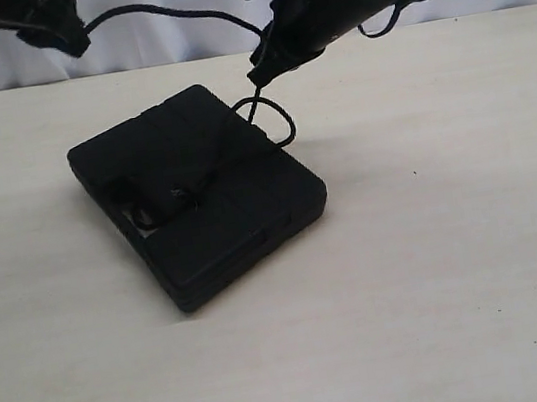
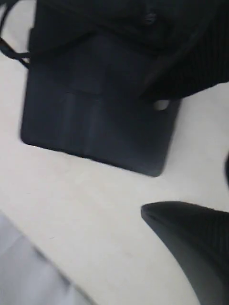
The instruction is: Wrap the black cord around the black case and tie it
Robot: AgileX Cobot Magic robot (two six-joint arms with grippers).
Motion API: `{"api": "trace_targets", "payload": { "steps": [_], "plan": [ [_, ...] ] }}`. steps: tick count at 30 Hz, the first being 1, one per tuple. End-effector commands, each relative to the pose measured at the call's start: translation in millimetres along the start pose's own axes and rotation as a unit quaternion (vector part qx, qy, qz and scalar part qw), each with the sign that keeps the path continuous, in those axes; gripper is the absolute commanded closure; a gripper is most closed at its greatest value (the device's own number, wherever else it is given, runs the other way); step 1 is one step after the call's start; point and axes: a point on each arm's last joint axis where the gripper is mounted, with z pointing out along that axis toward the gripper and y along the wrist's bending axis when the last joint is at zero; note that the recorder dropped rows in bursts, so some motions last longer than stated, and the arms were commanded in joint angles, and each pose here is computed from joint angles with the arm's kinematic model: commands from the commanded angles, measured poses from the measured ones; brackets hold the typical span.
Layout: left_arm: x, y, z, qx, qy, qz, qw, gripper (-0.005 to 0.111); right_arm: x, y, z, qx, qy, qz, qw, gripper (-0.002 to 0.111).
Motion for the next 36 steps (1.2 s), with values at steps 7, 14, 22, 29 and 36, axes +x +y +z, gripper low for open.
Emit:
{"api": "trace_targets", "payload": {
  "steps": [7,14,22,29,36],
  "plan": [
    [41,-15.8,45,0.141,0.114,-0.151,0.972,0.047,-8,-23,-43,0.042,-0.001,0.097,0.994,0.104],
    [63,-34.0,86,0.172,0.079,-0.234,0.954,0.047,0,-30,-47,0.031,0.018,0.118,0.992,0.104],
    [86,-40.4,131,0.168,0.103,-0.292,0.936,0.048,0,-29,-47,0.029,0.020,0.126,0.991,0.104],
    [90,-35.2,166,0.142,0.078,-0.329,0.930,0.048,1,-29,-47,0.025,0.024,0.133,0.990,0.104],
    [93,-30.1,184,0.115,0.058,-0.343,0.931,0.058,1,-28,-47,0.023,0.026,0.139,0.990,0.104]
  ]
}}
